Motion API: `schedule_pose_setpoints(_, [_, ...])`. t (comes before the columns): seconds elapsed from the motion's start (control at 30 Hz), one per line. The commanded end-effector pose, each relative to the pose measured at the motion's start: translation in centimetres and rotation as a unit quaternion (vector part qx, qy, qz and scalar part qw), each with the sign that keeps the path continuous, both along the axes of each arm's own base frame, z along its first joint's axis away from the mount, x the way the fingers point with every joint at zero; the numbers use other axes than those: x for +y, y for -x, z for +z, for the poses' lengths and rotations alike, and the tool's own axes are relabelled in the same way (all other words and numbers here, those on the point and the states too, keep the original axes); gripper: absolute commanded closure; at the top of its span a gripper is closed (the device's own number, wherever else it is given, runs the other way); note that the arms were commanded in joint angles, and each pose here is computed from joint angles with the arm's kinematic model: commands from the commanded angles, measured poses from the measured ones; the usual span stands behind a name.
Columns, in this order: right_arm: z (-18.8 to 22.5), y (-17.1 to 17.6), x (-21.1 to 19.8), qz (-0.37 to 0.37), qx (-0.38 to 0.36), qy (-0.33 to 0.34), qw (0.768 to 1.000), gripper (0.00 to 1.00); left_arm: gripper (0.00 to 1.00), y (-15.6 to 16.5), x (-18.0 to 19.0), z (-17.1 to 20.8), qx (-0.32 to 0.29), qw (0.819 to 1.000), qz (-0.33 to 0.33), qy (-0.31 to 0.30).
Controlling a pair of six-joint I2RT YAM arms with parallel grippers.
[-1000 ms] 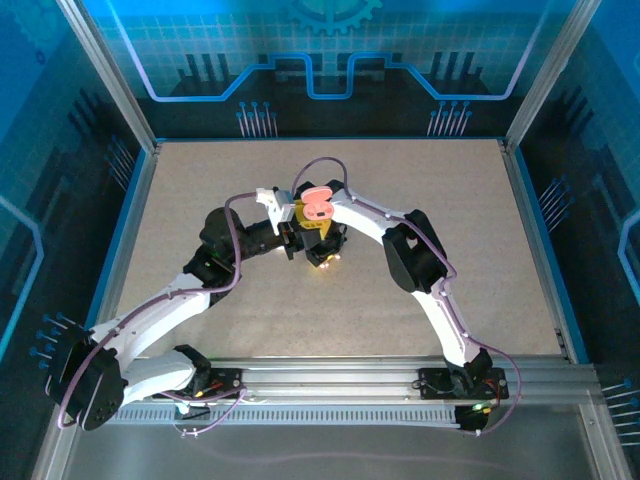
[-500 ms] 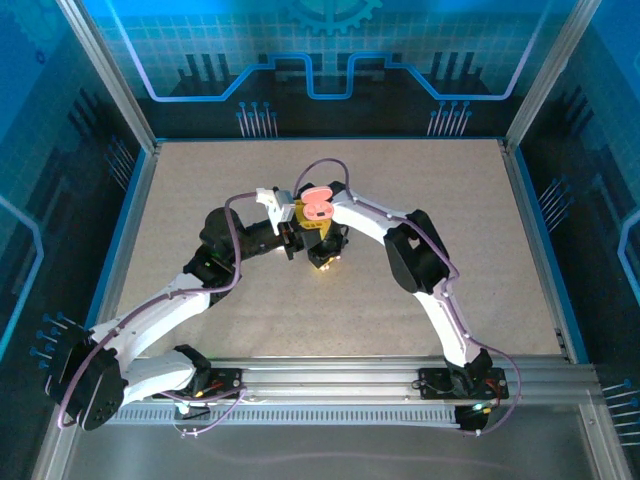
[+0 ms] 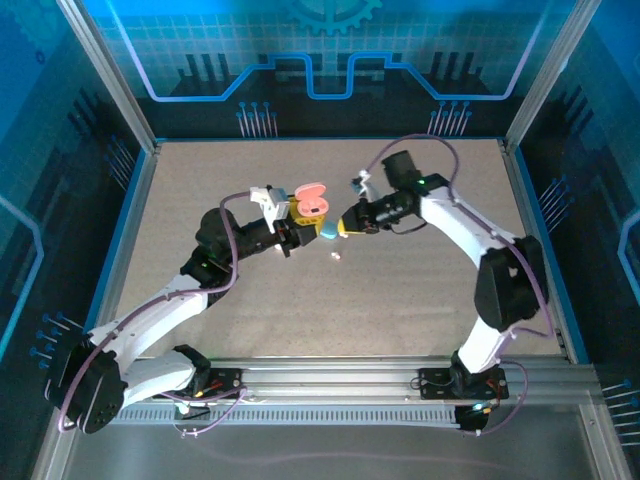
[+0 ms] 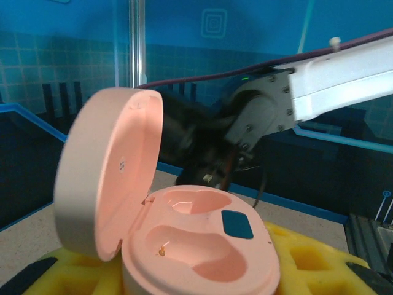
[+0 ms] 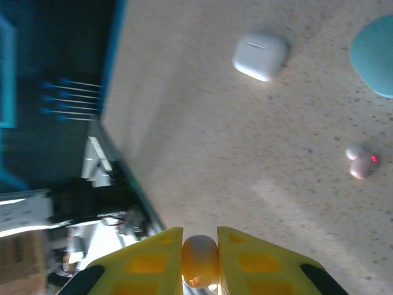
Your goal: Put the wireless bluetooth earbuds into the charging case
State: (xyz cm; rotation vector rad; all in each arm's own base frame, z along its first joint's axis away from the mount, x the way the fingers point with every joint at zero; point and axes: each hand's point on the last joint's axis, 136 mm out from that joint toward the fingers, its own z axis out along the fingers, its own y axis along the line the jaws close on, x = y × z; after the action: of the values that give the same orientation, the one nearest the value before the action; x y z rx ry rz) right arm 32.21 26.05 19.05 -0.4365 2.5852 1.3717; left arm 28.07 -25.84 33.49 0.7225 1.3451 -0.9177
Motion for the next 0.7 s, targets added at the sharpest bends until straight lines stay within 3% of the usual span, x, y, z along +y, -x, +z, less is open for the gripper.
schedule_pose_setpoints(0.0, [4.4, 1.1, -0.7, 0.011, 0.020, -0.131, 0.991, 0.81, 0.68, -0.4, 0.7, 0.5, -0.015, 1.000, 0.013, 0.013])
schedule_pose_setpoints(0.2, [9.0, 2.3, -3.2, 0.016, 0.009, -0.210, 0.977, 0.81, 0.68, -1.1, 0.3, -0.4, -0.009, 1.000, 0.009, 0.009])
schedule_pose_setpoints(0.67, [14.7, 3.1, -3.9, 0.003, -0.018, -0.239, 0.971, 0.81, 0.68, -0.9, -2.2, -3.1, -0.018, 0.999, -0.030, -0.032])
